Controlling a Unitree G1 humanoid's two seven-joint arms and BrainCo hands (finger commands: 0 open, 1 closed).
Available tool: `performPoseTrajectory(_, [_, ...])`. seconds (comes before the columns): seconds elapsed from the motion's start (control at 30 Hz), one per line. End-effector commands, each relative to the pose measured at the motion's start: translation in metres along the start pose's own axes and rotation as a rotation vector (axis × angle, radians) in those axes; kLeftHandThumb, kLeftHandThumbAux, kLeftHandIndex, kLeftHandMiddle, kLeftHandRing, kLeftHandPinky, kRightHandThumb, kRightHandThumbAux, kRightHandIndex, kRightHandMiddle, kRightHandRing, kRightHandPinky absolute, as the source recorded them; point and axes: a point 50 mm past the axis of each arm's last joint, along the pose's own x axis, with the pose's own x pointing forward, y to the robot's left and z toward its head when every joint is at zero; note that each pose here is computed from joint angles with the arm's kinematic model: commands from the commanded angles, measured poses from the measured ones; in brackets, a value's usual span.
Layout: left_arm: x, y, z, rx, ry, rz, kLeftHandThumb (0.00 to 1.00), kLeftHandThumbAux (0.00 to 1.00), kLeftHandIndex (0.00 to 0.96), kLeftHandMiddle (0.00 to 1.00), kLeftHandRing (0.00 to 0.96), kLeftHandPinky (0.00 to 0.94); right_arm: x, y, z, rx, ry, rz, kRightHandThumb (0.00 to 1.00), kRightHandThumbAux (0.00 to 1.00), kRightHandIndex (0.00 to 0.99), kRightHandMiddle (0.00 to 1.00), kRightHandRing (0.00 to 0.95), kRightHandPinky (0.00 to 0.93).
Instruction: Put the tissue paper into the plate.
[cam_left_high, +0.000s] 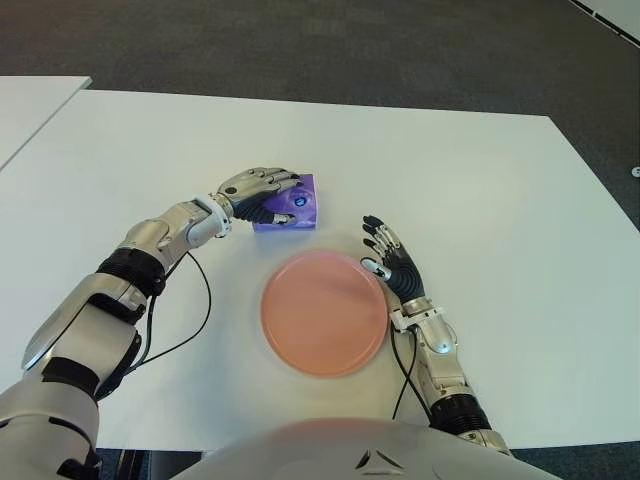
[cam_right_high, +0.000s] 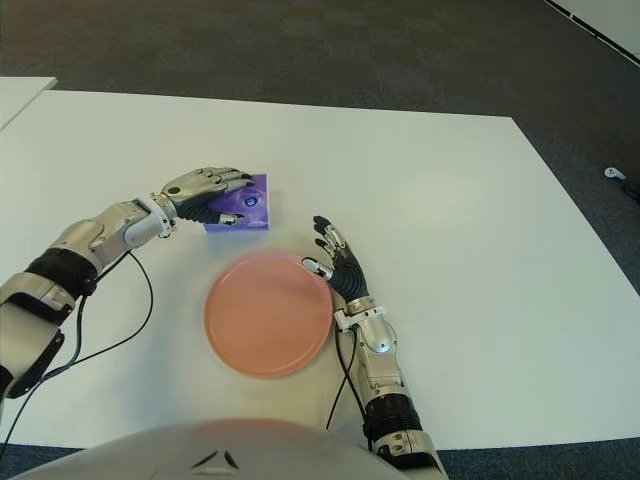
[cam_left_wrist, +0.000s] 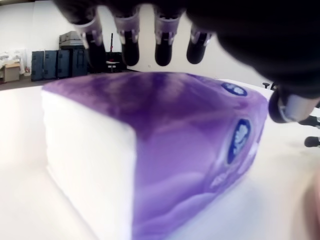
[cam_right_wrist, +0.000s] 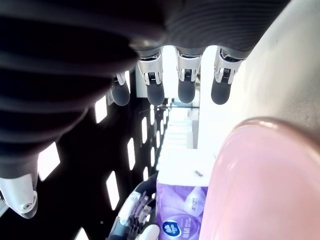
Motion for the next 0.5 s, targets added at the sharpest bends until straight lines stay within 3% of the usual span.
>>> performPoseTrajectory(0.03, [-0.006, -0.006, 0.0, -0.024, -0.003, -0.041, 0.128, 0.282, 0.0, 0.0, 0.0, 0.0, -0.02, 0.006, -0.022, 0.039, 0.135, -0.002, 0.0, 0.531, 0.0, 0.0, 0.0, 0.0])
performPoseTrajectory(0.27, [-0.008, -0.009, 0.003, -0.026, -0.012, -0.07, 0.118, 0.273, 0.0, 0.0, 0.0, 0.0, -0.02, 0.007, -0.022, 0.05, 0.146, 0.008, 0.0, 0.538, 0.0, 0.0, 0.0, 0.0])
performPoseTrajectory(0.5, [-0.006, -0.027, 0.006, -0.01, 0.001, -0.121, 0.113, 0.274, 0.0, 0.0, 0.0, 0.0, -0.021, 0.009, -0.021, 0.063, 0.169, 0.008, 0.0, 0.548, 0.0, 0.0, 0.0, 0.0])
